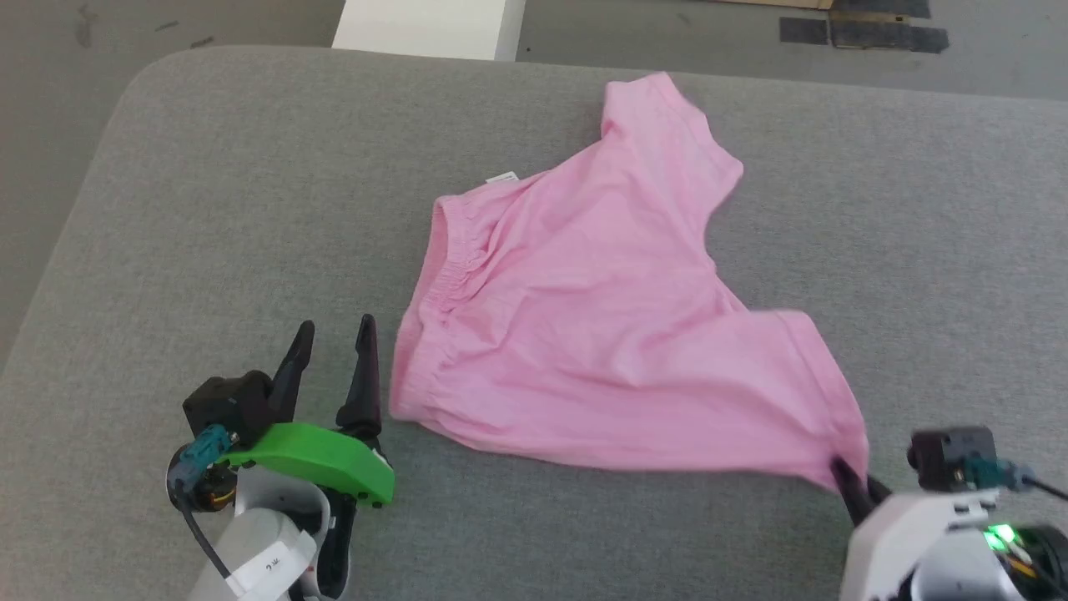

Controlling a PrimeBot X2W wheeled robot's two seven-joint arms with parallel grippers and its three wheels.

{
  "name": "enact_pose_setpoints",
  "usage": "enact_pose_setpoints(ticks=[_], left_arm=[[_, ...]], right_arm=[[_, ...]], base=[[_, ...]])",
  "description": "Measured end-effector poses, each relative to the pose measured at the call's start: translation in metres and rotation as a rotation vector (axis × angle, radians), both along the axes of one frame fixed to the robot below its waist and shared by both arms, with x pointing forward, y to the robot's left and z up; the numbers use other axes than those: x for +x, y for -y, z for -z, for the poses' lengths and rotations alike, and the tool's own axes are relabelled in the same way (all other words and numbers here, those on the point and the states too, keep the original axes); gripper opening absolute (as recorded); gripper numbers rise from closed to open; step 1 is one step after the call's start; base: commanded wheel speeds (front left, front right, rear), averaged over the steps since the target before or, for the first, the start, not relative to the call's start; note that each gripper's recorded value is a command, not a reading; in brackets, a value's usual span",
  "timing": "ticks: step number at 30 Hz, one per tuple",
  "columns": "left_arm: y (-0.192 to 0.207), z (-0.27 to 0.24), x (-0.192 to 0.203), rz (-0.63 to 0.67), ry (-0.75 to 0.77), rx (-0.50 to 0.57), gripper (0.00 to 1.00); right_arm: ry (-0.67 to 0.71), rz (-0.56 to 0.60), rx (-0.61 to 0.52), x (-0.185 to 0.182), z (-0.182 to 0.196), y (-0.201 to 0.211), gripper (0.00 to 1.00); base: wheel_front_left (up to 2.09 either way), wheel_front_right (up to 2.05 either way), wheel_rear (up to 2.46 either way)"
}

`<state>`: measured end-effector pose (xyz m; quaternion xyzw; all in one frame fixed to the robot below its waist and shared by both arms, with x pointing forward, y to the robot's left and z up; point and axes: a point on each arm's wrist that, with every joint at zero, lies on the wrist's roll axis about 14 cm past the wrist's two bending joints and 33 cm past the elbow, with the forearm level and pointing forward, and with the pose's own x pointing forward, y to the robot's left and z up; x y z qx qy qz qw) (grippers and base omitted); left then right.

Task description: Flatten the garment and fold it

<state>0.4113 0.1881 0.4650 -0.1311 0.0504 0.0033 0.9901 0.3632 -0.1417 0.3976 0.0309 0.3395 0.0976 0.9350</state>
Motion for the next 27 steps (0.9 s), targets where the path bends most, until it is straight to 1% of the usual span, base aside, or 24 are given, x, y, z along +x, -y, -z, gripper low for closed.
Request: enact_pose_setpoints(ticks=[3,4,5,6,10,14,16,19,22,24,27], left_arm=[[0.004,-0.001,0.002,0.012,0.001,0.0,1.0],[0.005,-0.002,0.003,0.017,0.003,-0.001,1.0],[0.007,-0.002,0.003,0.022,0.005,-0.002,1.0],[0.008,-0.003,0.003,0.027,0.006,-0.001,1.0],[0.014,-0.002,-0.001,0.051,-0.009,-0.002,1.0],[0.024,0.002,-0.01,0.101,-0.04,0.002,1.0],[0.03,0.005,-0.016,0.151,-0.064,0.015,1.0],[0.044,0.009,-0.026,0.245,-0.099,0.041,1.0],[0.056,0.013,-0.034,0.33,-0.136,0.076,1.0],[0.065,0.015,-0.038,0.375,-0.16,0.086,1.0],[0.073,0.028,-0.047,0.443,-0.234,0.11,1.0]], right_arm=[[-0.072,0.046,-0.039,-0.024,0.014,0.02,0.0],[-0.094,0.061,-0.043,-0.03,0.018,0.025,0.27],[-0.107,0.074,-0.039,-0.035,0.02,0.029,0.76],[-0.112,0.088,-0.036,-0.037,0.021,0.032,1.0],[-0.082,0.141,-0.037,-0.037,0.014,0.048,1.0],[0.059,0.196,-0.029,-0.024,-0.009,0.063,1.0],[0.153,0.2,-0.02,-0.015,-0.024,0.063,1.0],[0.255,0.196,-0.008,-0.007,-0.04,0.059,1.0],[0.309,0.195,0.001,-0.005,-0.046,0.057,1.0],[0.323,0.191,0.007,-0.006,-0.047,0.054,1.0],[0.327,0.191,0.016,-0.007,-0.046,0.052,1.0]], base=[[0.0,0.0,0.0],[0.0,0.0,0.0],[0.0,0.0,0.0],[0.0,0.0,0.0],[0.0,0.0,0.0],[0.0,0.0,0.0],[0.0,0.0,0.0],[0.0,0.0,0.0],[0.0,0.0,0.0],[0.0,0.0,0.0],[0.0,0.0,0.0]])
